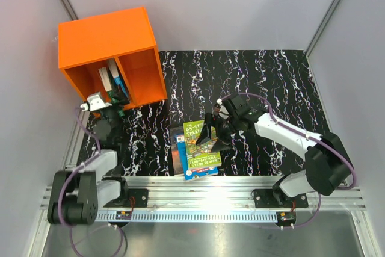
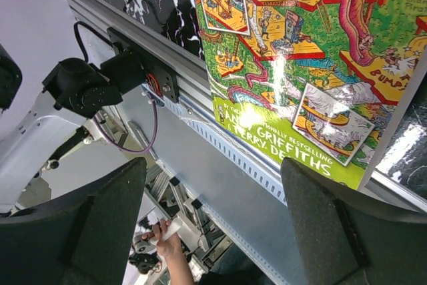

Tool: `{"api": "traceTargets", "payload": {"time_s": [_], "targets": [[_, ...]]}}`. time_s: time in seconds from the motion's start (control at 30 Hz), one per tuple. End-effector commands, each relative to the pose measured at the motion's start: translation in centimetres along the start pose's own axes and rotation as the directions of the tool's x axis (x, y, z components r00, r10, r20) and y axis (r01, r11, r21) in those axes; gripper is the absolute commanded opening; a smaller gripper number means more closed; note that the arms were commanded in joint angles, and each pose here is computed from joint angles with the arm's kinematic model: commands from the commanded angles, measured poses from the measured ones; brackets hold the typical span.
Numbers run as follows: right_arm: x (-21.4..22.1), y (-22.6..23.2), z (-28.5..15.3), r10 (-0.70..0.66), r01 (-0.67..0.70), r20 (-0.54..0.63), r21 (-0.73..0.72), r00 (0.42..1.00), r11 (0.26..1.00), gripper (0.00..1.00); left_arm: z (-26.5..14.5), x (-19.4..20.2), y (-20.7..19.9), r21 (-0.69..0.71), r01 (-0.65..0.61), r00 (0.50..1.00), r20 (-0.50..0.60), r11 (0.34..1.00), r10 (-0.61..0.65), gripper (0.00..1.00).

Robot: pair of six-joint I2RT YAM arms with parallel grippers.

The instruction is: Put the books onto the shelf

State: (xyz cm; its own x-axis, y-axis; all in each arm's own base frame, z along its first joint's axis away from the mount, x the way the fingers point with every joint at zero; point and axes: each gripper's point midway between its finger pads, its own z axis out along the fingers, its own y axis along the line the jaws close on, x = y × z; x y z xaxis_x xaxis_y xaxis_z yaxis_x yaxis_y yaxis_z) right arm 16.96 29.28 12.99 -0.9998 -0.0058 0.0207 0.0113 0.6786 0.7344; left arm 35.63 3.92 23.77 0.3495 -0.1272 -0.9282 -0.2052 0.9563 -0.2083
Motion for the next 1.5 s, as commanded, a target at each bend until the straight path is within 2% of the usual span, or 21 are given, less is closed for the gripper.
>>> {"api": "traceTargets", "payload": {"time_s": [0.0, 0.17, 0.2, 0.23, 0.3, 0.37, 0.47, 0.5, 0.53, 0.63, 0.67, 0.7, 0.8, 0.97, 1.0, 1.03, 1.13, 1.17, 1.3, 1.4, 1.47], "targets": [[-0.9, 2.0, -1.7, -0.076, 0.078, 0.071, -0.02, 0.995, 0.997, 0.89, -1.7, -2.9, -0.6, 0.004, 0.066, 0.995, 0.068, 0.998, -0.066, 0.88], [-0.9, 2.0, -2.4, -0.103, 0.104, 0.091, -0.007, 0.99, 0.995, 0.9, -3.9, -2.5, -0.7, -0.008, 0.049, 0.999, -0.015, 0.999, -0.049, 0.88], [-0.7, 1.9, -2.5, -0.102, 0.103, 0.093, -0.006, 0.99, 0.995, 0.91, -4.5, -1.2, -0.4, -0.021, 0.03, 0.996, -0.083, 0.999, -0.031, 0.88], [-0.7, 1.8, -2.6, -0.103, 0.104, 0.096, -0.002, 0.99, 0.995, 0.91, -5.0, -2.2, -0.4, -0.026, 0.05, 0.996, -0.07, 0.998, -0.052, 0.88], [-0.7, 1.7, -2.9, -0.12, 0.12, 0.113, 0.008, 0.986, 0.993, 0.91, -6.1, -0.9, -0.1, -0.048, 0.066, 0.985, -0.158, 0.997, -0.073, 0.88], [-1.3, 0.9, -3.2, -0.144, 0.137, 0.14, 0.056, 0.98, 0.989, 0.92, -7.1, -1.8, -0.7, -0.04, 0.133, 0.975, -0.172, 0.99, -0.138, 0.87], [-2.7, 0.1, -3.5, -0.173, 0.16, 0.155, 0.089, 0.973, 0.983, 0.93, -9.0, -1.0, -4.0, 0.084, 0.204, 0.937, -0.305, 0.975, -0.169, 0.82], [-3.9, -0.5, -4.0, -0.153, 0.138, 0.179, 0.095, 0.972, 0.986, 0.93, -10.2, 0.5, -4.8, 0.089, 0.229, 0.899, -0.4, 0.969, -0.175, 0.82], [-4.6, -1.0, -4.2, -0.142, 0.124, 0.191, 0.1, 0.971, 0.987, 0.93, -10.8, 0.2, -6.2, 0.124, 0.261, 0.879, -0.441, 0.957, -0.182, 0.82], [-6.7, -3.5, -4.5, -0.063, 0.043, 0.227, 0.09, 0.972, 0.995, 0.93, -13.8, 2.8, -9.0, 0.117, 0.387, 0.734, -0.64, 0.914, -0.229, 0.83], [-7.2, -4.0, -4.2, -0.056, 0.036, 0.233, 0.088, 0.971, 0.995, 0.93, -14.6, 3.3, -9.7, 0.106, 0.425, 0.691, -0.68, 0.899, -0.246, 0.84], [-7.3, -4.8, -3.8, -0.05, 0.027, 0.228, 0.104, 0.972, 0.994, 0.93, -15.5, 4.0, -10.9, 0.075, 0.498, 0.617, -0.73, 0.864, -0.293, 0.85], [-7.5, -6.1, -2.2, -0.034, 0.013, 0.208, 0.102, 0.977, 0.995, 0.92, -17.6, 5.6, -13.4, 0.046, 0.606, 0.494, -0.804, 0.794, -0.33, 0.91], [-7.8, -6.7, 0.2, 0.024, -0.029, 0.195, 0.021, 0.98, 0.999, 0.91, -19.9, 6.7, -17.1, 0.086, 0.65, 0.42, -0.868, 0.755, -0.263, 0.94], [-7.5, -7.2, 0.6, 0.039, -0.043, 0.186, 0.017, 0.982, 0.999, 0.91, -19.9, 6.3, -18.1, 0.095, 0.681, 0.406, -0.874, 0.727, -0.267, 0.95], [-7.4, -7.3, 0.9, 0.049, -0.052, 0.183, 0.01, 0.982, 0.999, 0.91, -20.7, 7.3, -18.9, 0.084, 0.681, 0.369, -0.897, 0.727, -0.242, 0.95], [-7.4, -7.7, 1.9, 0.071, -0.068, 0.171, -0.022, 0.983, 0.997, 0.9, -21.6, 7.2, -21.7, 0.086, 0.733, 0.315, -0.922, 0.675, -0.224, 0.95], [-7.4, -7.7, 2.1, 0.079, -0.074, 0.166, -0.034, 0.983, 0.997, 0.89, -22.3, 8.5, -22.1, 0.075, 0.717, 0.288, -0.937, 0.693, -0.198, 0.95], [-7.2, -7.7, 2.4, 0.092, -0.084, 0.157, -0.059, 0.983, 0.995, 0.86, -23.9, 9.7, -25.1, 0.089, 0.725, 0.251, -0.957, 0.683, -0.142, 0.94], [-7.1, -7.2, 2.2, 0.086, -0.075, 0.158, -0.078, 0.984, 0.994, 0.78, -25.5, 10.7, -26.7, 0.083, 0.731, 0.208, -0.972, 0.677, -0.106, 0.94], [-7.0, -6.8, 1.9, 0.075, -0.062, 0.16, -0.083, 0.984, 0.995, 0.68, -26.1, 10.8, -27.6, 0.086, 0.741, 0.194, -0.977, 0.666, -0.089, 0.94]]}}
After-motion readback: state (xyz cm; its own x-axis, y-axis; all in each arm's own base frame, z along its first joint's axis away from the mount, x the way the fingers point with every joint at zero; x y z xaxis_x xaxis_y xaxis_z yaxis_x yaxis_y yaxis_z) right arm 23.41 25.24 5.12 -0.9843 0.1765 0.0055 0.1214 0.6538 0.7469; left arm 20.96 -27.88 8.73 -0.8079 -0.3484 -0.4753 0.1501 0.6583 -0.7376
